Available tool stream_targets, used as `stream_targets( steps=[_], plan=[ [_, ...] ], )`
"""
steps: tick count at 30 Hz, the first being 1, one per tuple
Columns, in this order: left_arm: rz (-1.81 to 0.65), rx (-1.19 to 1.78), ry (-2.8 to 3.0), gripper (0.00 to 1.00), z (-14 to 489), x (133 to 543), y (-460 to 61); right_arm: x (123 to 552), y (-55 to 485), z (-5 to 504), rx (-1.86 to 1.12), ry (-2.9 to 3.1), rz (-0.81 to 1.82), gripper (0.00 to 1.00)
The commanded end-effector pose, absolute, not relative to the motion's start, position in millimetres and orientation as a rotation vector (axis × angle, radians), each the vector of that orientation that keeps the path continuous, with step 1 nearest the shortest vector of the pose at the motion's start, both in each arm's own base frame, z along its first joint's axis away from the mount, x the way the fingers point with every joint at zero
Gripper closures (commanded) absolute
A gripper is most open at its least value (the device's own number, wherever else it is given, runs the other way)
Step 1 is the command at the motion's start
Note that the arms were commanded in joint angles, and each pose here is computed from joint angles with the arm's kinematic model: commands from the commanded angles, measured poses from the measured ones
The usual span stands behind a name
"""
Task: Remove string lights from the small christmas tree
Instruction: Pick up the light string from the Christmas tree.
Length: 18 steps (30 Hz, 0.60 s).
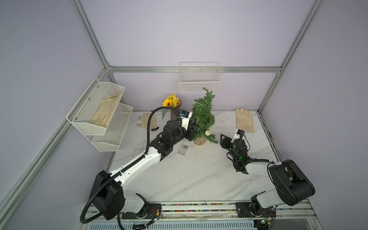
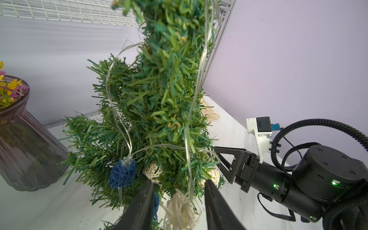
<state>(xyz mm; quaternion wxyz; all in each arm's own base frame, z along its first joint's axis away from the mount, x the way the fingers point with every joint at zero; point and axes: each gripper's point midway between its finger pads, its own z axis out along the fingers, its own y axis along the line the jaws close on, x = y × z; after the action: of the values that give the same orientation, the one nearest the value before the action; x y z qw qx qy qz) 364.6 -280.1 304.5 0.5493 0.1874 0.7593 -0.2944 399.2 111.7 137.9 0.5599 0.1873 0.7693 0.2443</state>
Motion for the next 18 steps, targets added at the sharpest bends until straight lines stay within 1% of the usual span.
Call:
stream_targets(
  steps=[1, 7, 13, 18],
  plan=[
    [-0.695, 0.434, 1.628, 0.58, 373.4, 368.2, -281.1, 402.5, 114.2, 151.3, 0.44, 1.775, 0.601, 0.47],
    [-0.681, 0.437, 1.619, 0.59, 376.2, 367.7, -279.2, 402.5, 113.6, 151.6, 0.442, 1.773, 0.598, 0.49],
    [-0.694, 0.443, 1.615, 0.75, 379.4, 367.6, -281.6, 402.3, 114.2, 153.6, 0.439, 1.77, 0.603, 0.5],
    [-0.689, 0.439, 1.613, 0.85, 382.6, 365.9, -279.4, 401.8, 113.9, 154.1, 0.439, 1.769, 0.603, 0.51]
  ],
)
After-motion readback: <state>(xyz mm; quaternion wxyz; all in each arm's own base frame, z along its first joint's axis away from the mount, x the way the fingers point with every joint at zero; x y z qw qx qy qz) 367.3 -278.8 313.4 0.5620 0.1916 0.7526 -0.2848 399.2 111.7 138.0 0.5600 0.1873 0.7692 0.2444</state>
